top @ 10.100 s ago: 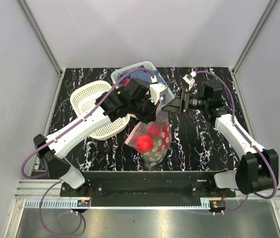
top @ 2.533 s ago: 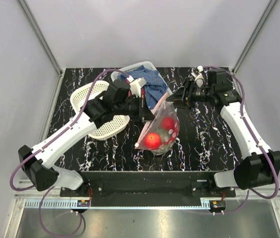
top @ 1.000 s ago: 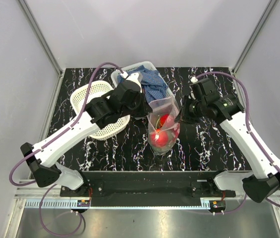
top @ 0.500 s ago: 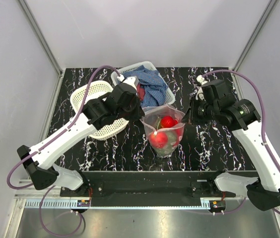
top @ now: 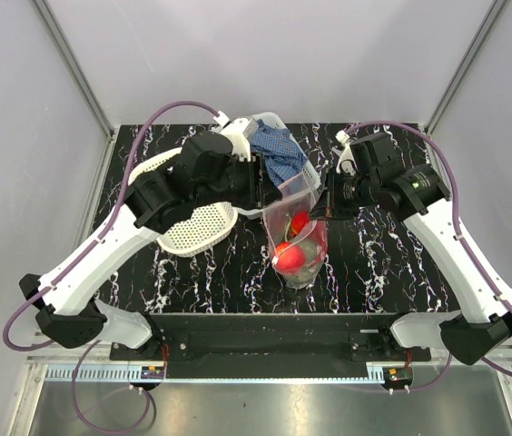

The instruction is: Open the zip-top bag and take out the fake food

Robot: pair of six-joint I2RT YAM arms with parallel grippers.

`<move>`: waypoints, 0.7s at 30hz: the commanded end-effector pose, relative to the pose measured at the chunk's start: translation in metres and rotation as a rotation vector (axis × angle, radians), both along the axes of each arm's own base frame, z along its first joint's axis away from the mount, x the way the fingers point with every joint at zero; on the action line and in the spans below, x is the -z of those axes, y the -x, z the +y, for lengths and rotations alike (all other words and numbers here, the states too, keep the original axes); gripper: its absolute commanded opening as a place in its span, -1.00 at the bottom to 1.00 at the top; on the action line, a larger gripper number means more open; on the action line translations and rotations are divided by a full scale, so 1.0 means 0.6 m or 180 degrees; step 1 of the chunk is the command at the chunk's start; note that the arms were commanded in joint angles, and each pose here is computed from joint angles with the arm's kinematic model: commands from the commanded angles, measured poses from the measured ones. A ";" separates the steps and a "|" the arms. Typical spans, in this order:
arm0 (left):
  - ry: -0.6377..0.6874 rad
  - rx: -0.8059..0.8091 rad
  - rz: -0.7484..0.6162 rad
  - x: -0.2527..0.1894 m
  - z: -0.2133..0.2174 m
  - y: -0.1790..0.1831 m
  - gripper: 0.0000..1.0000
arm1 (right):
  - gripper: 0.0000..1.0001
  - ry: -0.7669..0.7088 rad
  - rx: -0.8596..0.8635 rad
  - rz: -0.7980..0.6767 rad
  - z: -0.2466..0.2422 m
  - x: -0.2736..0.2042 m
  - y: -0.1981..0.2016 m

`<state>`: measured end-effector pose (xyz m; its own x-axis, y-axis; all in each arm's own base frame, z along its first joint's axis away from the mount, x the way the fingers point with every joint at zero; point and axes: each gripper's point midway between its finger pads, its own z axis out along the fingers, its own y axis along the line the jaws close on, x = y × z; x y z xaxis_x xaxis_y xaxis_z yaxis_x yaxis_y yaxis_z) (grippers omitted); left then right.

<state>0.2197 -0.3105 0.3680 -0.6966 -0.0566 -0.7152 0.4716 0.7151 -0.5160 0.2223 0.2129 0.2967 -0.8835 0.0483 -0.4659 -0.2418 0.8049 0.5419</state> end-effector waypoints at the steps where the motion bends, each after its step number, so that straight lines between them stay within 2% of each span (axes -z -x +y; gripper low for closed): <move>1: 0.0153 0.0319 -0.0036 -0.031 -0.051 0.026 -0.28 | -1.00 -0.0280 -0.0122 -0.0188 0.016 -0.051 0.010; 2: 0.0091 0.0303 0.0004 -0.017 -0.059 0.022 -0.41 | -1.00 -0.0310 -0.0134 -0.0221 0.016 -0.057 0.013; 5: -0.0050 0.0222 0.0202 0.024 -0.073 0.012 -0.64 | -1.00 -0.0351 -0.0140 -0.0234 0.017 -0.064 0.015; 8: -0.0221 0.0238 0.0326 0.066 -0.087 0.009 -0.77 | -1.00 -0.0396 -0.0133 -0.0253 0.016 -0.071 0.020; 14: -0.0739 0.0316 0.0500 0.162 -0.098 0.008 -0.84 | -1.00 -0.0462 -0.0135 -0.0271 0.013 -0.075 0.032; 21: -0.0967 0.0507 0.0627 0.214 -0.100 0.056 -0.81 | -1.00 -0.0479 -0.0126 -0.0104 0.007 -0.048 0.054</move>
<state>0.1984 -0.3703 0.2358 -0.8289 0.2257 -0.5118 0.4597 0.7961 -0.3935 0.2006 0.2128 0.3180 -0.8743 0.0797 -0.4788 -0.2646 0.7487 0.6078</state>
